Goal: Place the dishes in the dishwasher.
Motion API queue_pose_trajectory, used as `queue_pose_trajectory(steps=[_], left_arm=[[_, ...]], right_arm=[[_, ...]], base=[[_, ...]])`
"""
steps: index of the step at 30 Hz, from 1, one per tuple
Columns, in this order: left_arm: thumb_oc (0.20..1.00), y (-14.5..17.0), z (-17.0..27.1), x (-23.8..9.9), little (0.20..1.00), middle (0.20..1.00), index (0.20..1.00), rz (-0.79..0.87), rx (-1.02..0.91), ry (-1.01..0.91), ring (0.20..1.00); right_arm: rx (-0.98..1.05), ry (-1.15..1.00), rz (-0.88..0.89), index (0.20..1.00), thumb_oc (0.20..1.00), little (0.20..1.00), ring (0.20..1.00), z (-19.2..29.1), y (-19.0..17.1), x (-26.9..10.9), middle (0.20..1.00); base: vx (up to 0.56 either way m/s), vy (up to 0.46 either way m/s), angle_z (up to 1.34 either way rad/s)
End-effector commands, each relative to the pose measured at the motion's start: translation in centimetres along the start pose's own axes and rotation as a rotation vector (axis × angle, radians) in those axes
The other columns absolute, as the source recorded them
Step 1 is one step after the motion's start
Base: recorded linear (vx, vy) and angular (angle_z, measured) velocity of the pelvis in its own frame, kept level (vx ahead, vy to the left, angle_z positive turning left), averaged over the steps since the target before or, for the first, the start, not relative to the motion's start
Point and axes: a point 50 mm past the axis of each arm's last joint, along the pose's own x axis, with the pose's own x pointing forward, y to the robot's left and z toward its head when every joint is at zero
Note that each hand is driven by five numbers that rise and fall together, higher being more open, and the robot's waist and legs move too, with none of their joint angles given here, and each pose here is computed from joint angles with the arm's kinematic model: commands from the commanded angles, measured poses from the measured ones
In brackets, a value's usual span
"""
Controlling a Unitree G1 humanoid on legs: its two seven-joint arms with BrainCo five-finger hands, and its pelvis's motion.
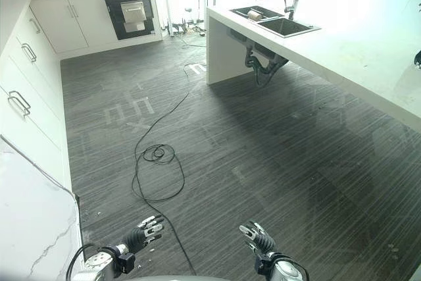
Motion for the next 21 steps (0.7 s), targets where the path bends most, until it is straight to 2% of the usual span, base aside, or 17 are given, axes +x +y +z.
queue_pose_trajectory(steps=[1,6,14,21], left_arm=[[1.0,-0.8,1.6,1.0,1.0,1.0,1.0,-0.04,0.007,-0.079,1.0],[1.0,-0.6,1.6,0.9,1.0,1.0,1.0,-0.002,-0.004,-0.085,1.0],[1.0,0.0,1.9,0.7,1.0,1.0,1.0,0.163,-0.074,-0.156,1.0],[1.0,0.6,3.4,0.6,1.0,1.0,1.0,0.18,-0.133,-0.221,1.0]], right_arm=[[-0.045,-0.13,0.025,1.0,1.0,1.0,1.0,3.9,0.3,0.7,1.0],[-0.048,-0.135,0.021,1.0,1.0,1.0,1.0,3.9,0.4,0.7,1.0],[-0.012,-0.199,0.056,1.0,1.0,1.0,1.0,4.4,1.0,0.4,1.0],[-0.051,-0.221,0.086,1.0,1.0,1.0,1.0,5.4,1.0,0.2,1.0]], base=[[0.0,0.0,0.0],[0.0,0.0,0.0],[0.04,-0.07,0.06],[0.03,-0.131,0.13]])
